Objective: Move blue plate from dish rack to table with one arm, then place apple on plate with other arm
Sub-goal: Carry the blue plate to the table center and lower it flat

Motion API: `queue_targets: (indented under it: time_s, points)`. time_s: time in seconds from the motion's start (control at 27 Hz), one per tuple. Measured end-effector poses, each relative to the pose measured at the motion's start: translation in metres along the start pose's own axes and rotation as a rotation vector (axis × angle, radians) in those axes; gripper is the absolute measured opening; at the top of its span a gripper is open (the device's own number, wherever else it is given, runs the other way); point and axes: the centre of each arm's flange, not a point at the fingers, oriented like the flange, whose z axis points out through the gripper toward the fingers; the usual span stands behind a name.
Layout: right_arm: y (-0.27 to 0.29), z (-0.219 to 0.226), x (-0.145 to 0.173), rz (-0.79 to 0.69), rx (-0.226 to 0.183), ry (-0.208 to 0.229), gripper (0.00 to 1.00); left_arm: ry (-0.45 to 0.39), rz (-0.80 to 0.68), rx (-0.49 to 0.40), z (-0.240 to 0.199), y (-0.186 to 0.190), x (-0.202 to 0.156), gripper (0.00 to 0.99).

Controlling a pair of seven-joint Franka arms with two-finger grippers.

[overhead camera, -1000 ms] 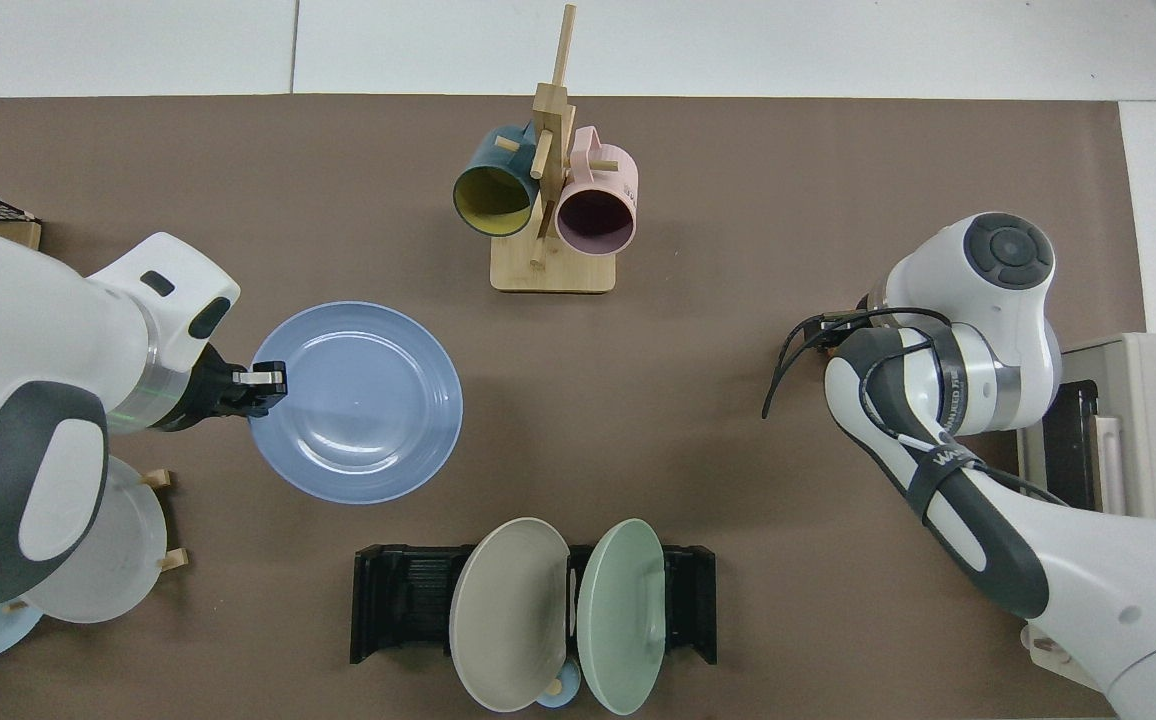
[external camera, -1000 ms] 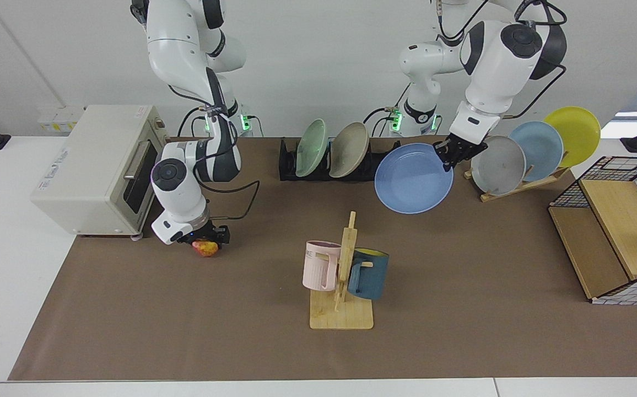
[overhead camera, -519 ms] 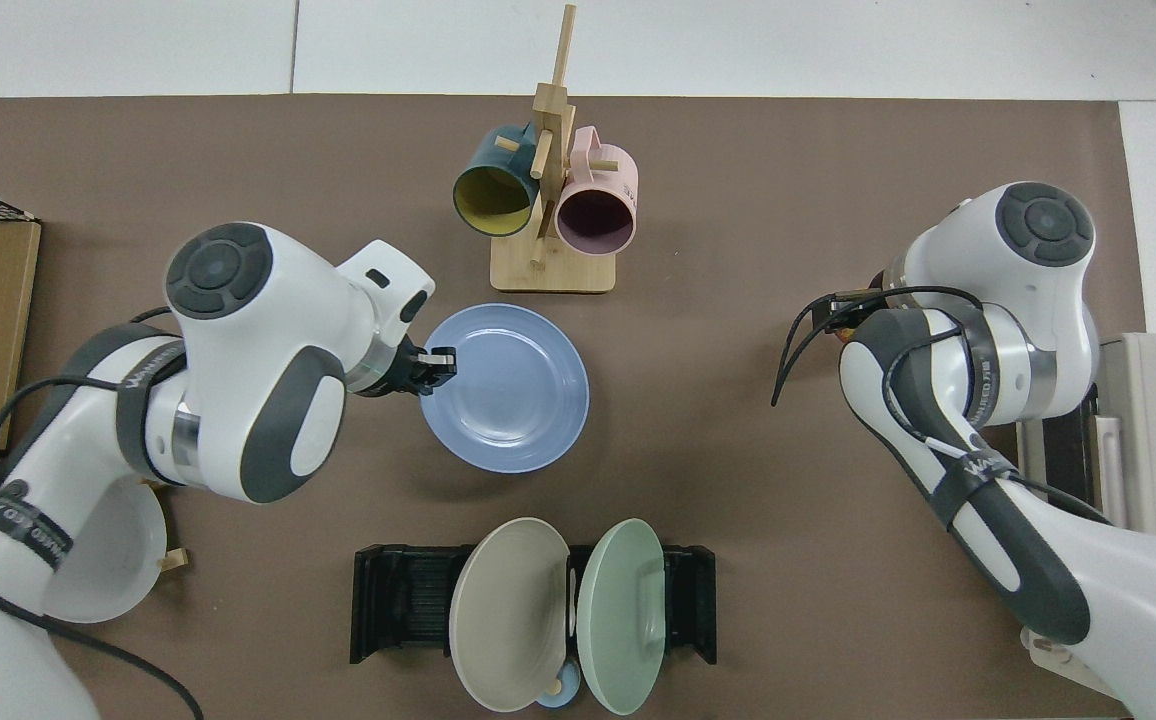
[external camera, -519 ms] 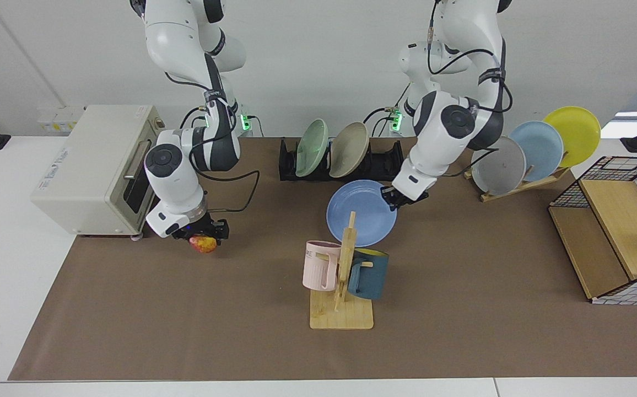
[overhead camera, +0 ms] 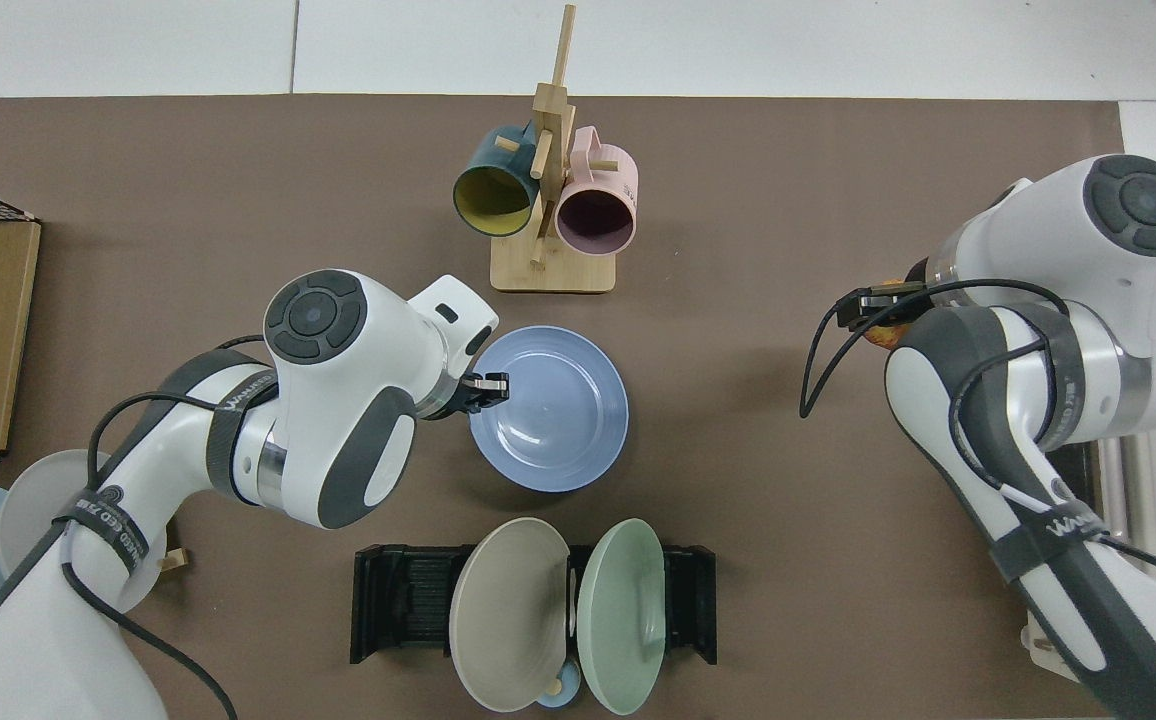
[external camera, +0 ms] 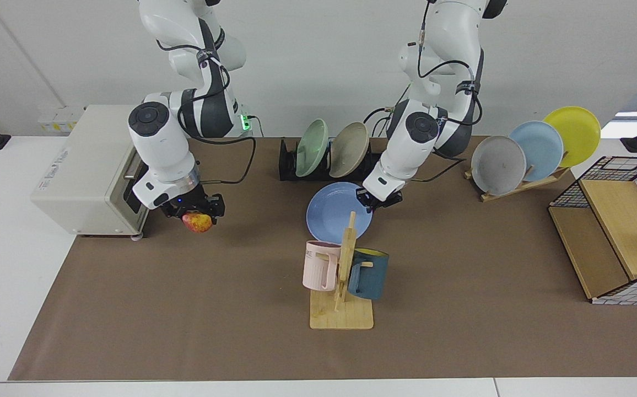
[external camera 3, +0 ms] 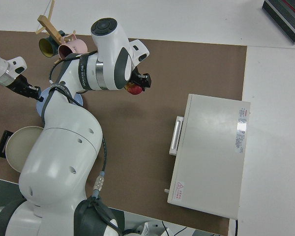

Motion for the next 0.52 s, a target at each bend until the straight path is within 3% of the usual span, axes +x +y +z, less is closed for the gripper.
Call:
queue_targets:
  time_s: [0.19, 0.3, 0.33, 0.44, 0.52]
  points:
    - [-0.0006, 0.0019, -0.0001, -0.001, -0.001, -0.003, 0.74, -0.004, 0.004, 0.006, 0.0036, -0.0015, -0.002, 0.053]
    - [-0.0025, 0.0024, -0.0003, -0.004, -0.001, -0.004, 0.74, 0.0, 0.009, 0.01, 0.0034, -0.0014, -0.0021, 0.141]
    - [-0.0037, 0.0023, -0.0004, -0.006, -0.001, -0.004, 0.74, 0.002, 0.01, 0.011, 0.0031, -0.0013, -0.0021, 0.233]
    - [-0.0076, 0.0023, -0.0008, -0.012, 0.0, -0.004, 0.74, 0.006, 0.012, 0.011, 0.0023, -0.001, -0.0019, 0.357]
    - [-0.0089, 0.0023, -0.001, -0.014, 0.0, -0.004, 0.74, 0.008, 0.013, 0.012, 0.002, -0.0011, -0.0018, 0.511]
